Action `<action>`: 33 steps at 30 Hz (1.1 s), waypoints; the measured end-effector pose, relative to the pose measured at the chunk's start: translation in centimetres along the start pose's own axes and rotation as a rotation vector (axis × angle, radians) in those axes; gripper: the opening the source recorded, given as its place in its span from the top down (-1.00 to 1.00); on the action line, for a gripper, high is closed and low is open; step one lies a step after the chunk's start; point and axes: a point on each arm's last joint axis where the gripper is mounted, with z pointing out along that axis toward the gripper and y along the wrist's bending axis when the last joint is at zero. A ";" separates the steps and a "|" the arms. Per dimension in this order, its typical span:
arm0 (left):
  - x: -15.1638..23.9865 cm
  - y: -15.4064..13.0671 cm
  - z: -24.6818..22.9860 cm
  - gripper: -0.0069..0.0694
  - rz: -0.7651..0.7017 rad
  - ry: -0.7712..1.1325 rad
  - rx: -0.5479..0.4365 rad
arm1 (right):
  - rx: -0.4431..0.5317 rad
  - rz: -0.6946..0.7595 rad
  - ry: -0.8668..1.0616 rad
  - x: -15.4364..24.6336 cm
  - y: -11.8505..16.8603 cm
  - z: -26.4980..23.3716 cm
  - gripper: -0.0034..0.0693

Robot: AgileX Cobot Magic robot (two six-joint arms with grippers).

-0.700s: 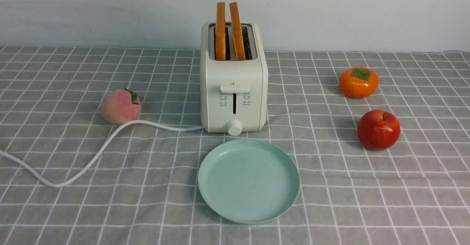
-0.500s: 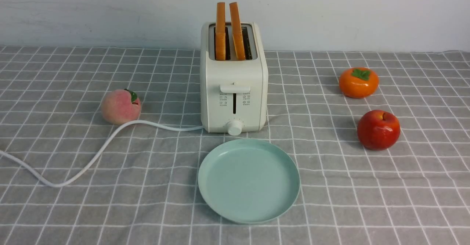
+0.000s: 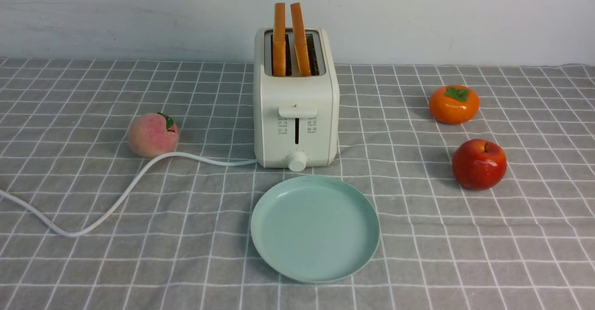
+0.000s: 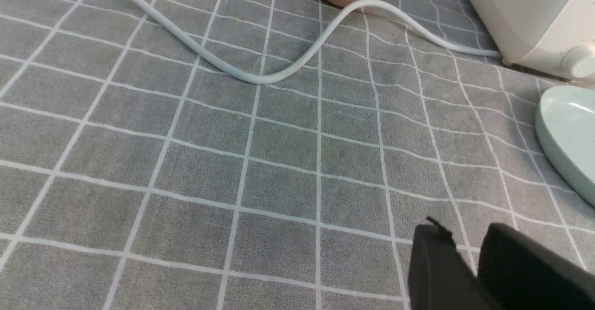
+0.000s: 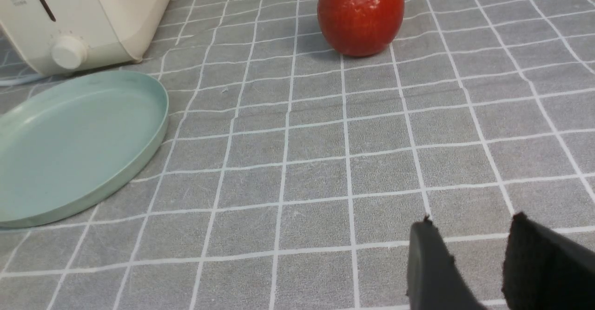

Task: Take toasted bread from bread machine on grey coffee table place on plate.
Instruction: 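Reach for a toast slice standing in the toaster with the left gripper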

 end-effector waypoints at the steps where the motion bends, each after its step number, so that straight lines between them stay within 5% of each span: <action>1: 0.0 0.0 0.0 0.45 0.000 0.000 0.000 | 0.000 0.000 0.000 0.0 0.0 0.0 0.25; 22: -0.2 -0.1 0.0 0.45 -0.005 -0.018 0.007 | 0.000 0.000 0.000 0.0 0.0 0.0 0.25; 29: -1.4 -1.0 -0.2 0.44 -0.333 -0.138 0.140 | -0.010 0.050 -0.019 -0.1 0.1 0.0 0.25; 33: -4.0 -1.3 -1.0 0.44 -0.609 -0.402 0.284 | -0.085 0.360 -0.103 -0.8 0.5 0.0 0.25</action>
